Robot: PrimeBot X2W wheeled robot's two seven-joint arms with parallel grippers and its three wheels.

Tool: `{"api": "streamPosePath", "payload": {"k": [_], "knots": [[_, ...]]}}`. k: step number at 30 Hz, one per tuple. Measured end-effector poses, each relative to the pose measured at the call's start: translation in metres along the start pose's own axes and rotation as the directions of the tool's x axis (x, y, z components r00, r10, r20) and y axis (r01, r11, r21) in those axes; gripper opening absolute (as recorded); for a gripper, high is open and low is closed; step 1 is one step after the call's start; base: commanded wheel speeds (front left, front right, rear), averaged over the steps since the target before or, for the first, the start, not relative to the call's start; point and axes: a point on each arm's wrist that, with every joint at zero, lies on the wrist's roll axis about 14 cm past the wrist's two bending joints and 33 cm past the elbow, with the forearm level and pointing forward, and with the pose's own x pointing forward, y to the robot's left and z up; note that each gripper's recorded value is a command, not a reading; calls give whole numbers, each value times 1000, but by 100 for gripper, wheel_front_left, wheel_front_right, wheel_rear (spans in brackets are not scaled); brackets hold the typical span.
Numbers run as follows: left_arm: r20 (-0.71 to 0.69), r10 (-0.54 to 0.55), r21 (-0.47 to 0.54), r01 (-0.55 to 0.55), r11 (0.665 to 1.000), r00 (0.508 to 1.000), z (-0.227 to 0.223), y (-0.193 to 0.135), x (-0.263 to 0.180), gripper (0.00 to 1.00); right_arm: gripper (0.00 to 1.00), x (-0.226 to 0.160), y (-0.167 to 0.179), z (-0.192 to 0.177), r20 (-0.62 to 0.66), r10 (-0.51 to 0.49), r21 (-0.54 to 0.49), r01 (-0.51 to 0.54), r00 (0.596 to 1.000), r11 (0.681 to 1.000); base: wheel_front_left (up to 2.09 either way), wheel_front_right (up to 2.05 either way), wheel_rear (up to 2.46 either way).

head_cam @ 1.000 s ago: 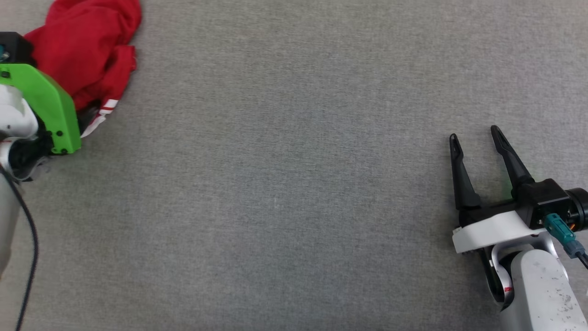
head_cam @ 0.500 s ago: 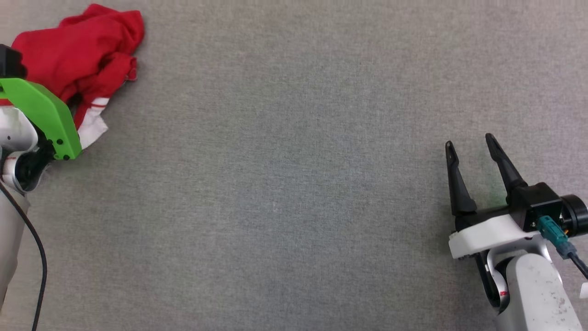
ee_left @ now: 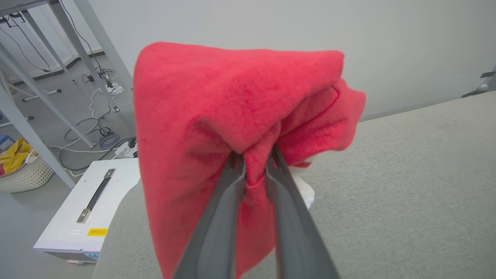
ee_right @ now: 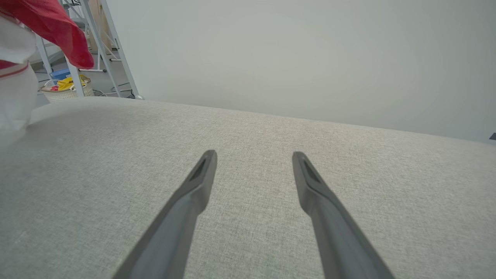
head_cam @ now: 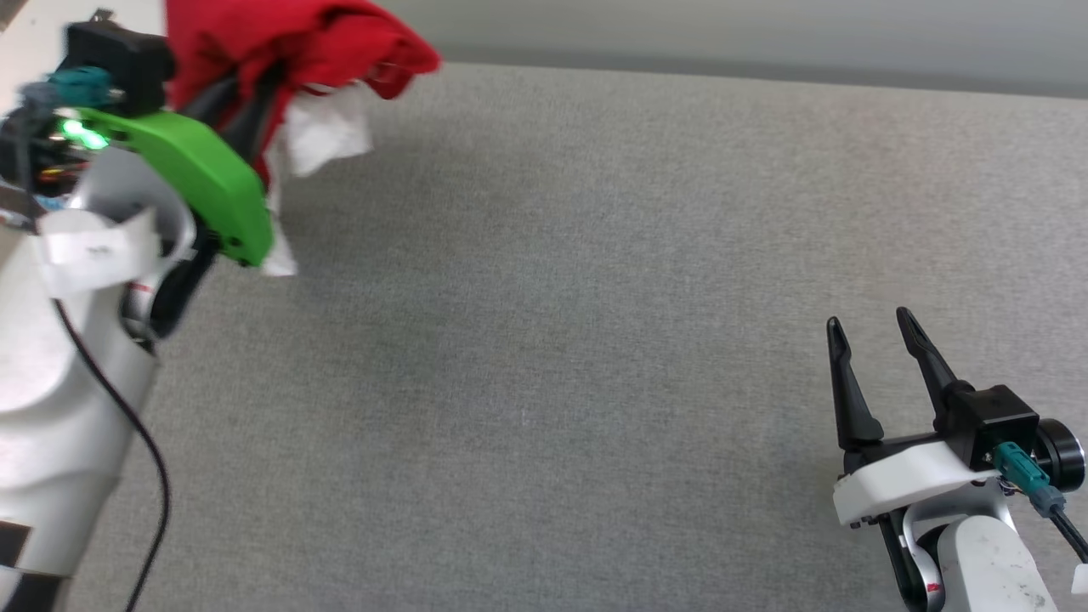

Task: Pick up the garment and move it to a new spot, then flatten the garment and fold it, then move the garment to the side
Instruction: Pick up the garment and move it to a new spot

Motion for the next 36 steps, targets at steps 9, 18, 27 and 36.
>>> {"api": "streamPosePath", "payload": {"k": [9, 18, 27, 36], "knots": [[149, -300, -14, 305, 952, 942, 34, -139, 20, 0, 100, -27, -31, 17, 32, -100, -11, 100, 995, 995, 0, 0, 0], [42, -630, -42, 631, 775, 776, -50, -326, 0, 0, 100, -74, -96, 33, 63, -309, -41, 312, 949, 949, 0, 0, 0], [-196, -726, -70, 729, 681, 659, -144, -373, -48, 100, 100, -84, -109, 33, 59, -352, -49, 355, 934, 934, 0, 0, 0], [-130, -670, -98, 663, 742, 731, -132, -349, -43, 100, 100, -71, -93, 35, 68, -300, -37, 303, 952, 952, 0, 0, 0]]}}
